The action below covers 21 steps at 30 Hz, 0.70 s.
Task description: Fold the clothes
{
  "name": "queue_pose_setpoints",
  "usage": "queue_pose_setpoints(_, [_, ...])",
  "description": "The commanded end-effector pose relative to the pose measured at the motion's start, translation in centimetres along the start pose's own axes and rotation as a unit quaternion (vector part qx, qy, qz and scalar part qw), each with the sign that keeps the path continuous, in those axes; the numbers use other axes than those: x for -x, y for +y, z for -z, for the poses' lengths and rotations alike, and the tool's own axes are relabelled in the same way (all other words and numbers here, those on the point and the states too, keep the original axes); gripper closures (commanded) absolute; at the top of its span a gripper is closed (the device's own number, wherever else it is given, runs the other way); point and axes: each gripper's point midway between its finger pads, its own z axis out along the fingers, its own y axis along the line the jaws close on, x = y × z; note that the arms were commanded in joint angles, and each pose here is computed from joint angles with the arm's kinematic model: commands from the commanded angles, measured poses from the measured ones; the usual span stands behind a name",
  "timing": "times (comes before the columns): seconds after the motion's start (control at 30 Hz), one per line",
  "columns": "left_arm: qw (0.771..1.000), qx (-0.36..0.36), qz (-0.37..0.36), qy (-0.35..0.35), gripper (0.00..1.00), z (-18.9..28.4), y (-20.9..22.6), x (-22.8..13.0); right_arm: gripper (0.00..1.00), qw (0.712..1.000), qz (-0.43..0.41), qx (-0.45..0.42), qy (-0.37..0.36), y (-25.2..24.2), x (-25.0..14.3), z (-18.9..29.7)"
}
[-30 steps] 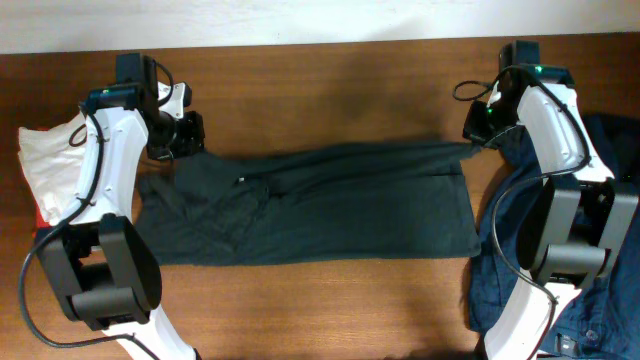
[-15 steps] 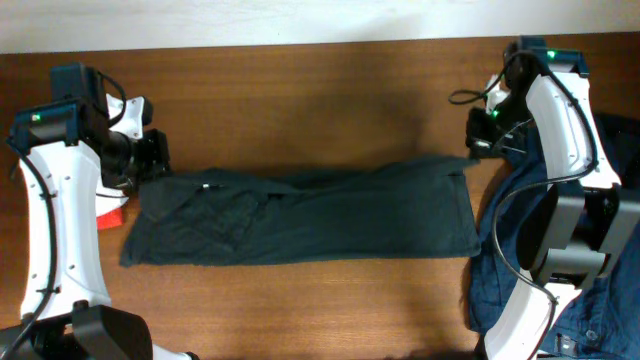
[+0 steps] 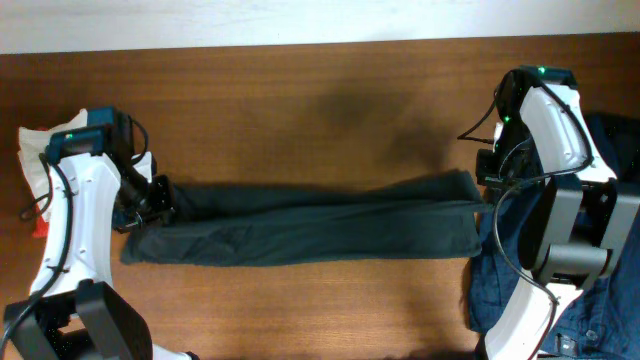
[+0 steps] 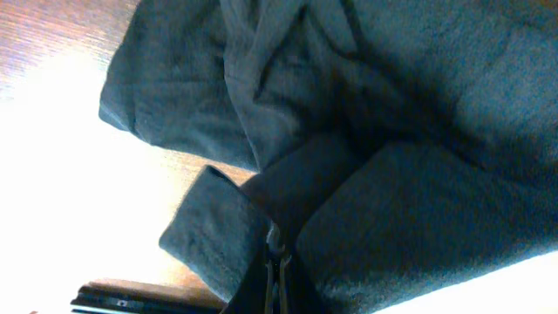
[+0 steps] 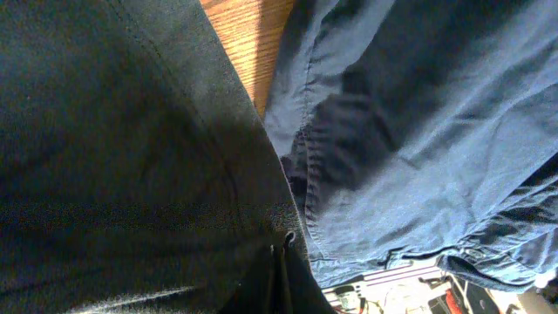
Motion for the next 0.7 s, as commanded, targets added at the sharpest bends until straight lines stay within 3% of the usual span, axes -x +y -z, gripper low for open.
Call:
queue_pose_setpoints(0.0, [1.0, 0.012, 0.01, -0.004, 1.0, -1.3, 0.6, 0.1, 0.86, 1.0, -0.008, -0.016, 0.002, -0.9, -0.5, -0.2])
queue_pose_setpoints(0.4, [1.0, 0.012, 0.012, -0.006, 0.98, -2.9, 0.6, 0.1, 0.83, 1.0, -0.007, -0.008, 0.013, -0.6, -0.8, -1.1])
queue_pose_setpoints(0.43, [1.0, 0.012, 0.012, -0.01, 0.8, -2.9, 0.6, 0.3, 0.82, 1.0, -0.007, -0.008, 0.013, -0.6, -0.8, -1.1])
queue_pose_setpoints(0.47, [1.0, 0.011, 0.012, -0.018, 0.57, -2.9, 0.6, 0.7, 0.82, 1.0, -0.007, -0.008, 0.013, -0.6, -0.8, -1.1])
queue_pose_setpoints(0.5, [0.999, 0.009, 0.012, -0.035, 0.44, -2.9, 0.5, 1.6, 0.82, 1.0, -0.007, -0.008, 0.013, -0.6, -0.8, -1.1])
queue_pose_setpoints(0.6, [0.997, -0.005, 0.013, -0.071, 0.44, -2.7, 0.0, 3.3, 0.82, 1.0, -0.007, -0.008, 0.013, -0.6, -0.8, -1.1])
queue_pose_setpoints(0.67, [0.999, -0.031, 0.012, -0.041, 0.44, -2.8, -0.9, 1.9, 0.8, 1.0, -0.008, -0.008, 0.012, -0.5, -0.7, -1.1])
